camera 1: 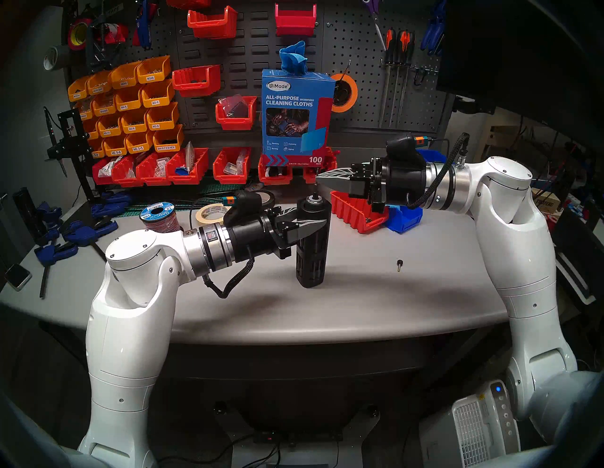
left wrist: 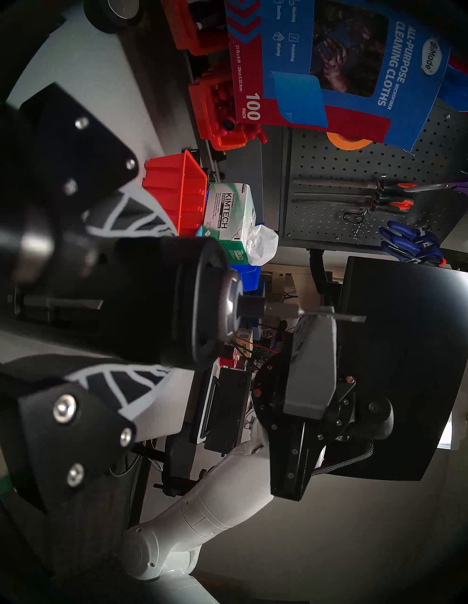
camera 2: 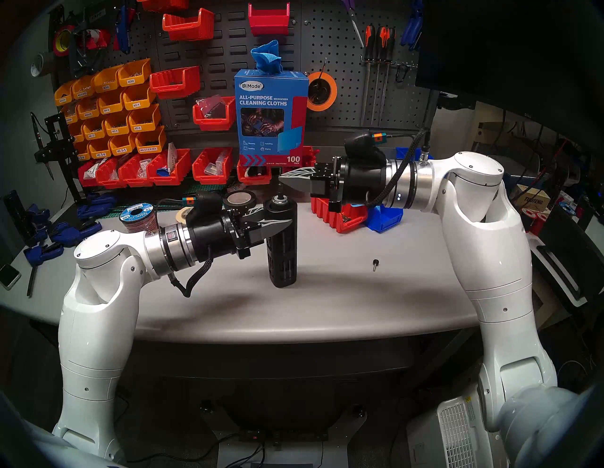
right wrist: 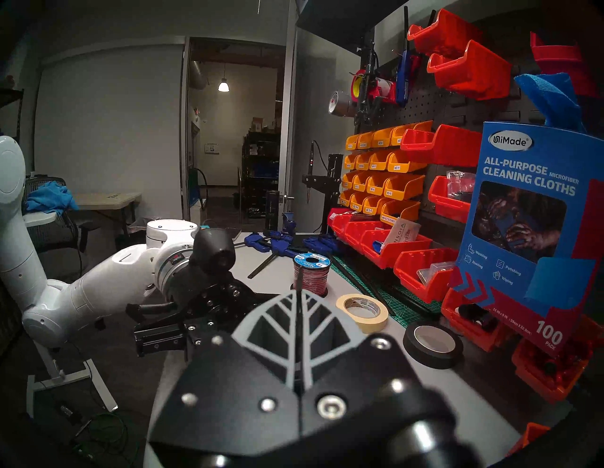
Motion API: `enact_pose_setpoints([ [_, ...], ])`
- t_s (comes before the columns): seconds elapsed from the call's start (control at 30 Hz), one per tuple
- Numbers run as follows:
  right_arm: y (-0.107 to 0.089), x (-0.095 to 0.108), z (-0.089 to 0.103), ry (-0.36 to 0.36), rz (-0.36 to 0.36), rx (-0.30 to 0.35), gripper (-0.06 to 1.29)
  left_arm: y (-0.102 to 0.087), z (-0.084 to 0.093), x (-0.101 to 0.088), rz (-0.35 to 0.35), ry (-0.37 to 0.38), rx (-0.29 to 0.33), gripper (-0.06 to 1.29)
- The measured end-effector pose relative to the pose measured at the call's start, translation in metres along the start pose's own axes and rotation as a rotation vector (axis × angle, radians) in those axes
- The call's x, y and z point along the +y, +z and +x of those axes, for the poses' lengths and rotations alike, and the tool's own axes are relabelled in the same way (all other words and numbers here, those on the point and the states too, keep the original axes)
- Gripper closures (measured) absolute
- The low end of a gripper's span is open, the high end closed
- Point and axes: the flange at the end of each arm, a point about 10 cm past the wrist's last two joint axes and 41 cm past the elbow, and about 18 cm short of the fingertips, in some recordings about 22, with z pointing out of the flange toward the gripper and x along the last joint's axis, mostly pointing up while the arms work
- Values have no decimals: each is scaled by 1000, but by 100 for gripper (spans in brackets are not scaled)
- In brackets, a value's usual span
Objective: Pick a screwdriver bit and insert it into the screwdriver
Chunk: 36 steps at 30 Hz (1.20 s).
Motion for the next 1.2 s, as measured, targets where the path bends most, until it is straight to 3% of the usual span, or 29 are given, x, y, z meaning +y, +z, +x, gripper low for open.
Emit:
enact_pose_setpoints([
  [0.5, 2, 2, 1, -4, -21, 15, 127, 2, 6, 11, 95, -5, 12, 77],
  [1.2, 6, 0, 4, -16, -47, 33, 127, 1, 8, 25, 169, -24, 33, 77],
])
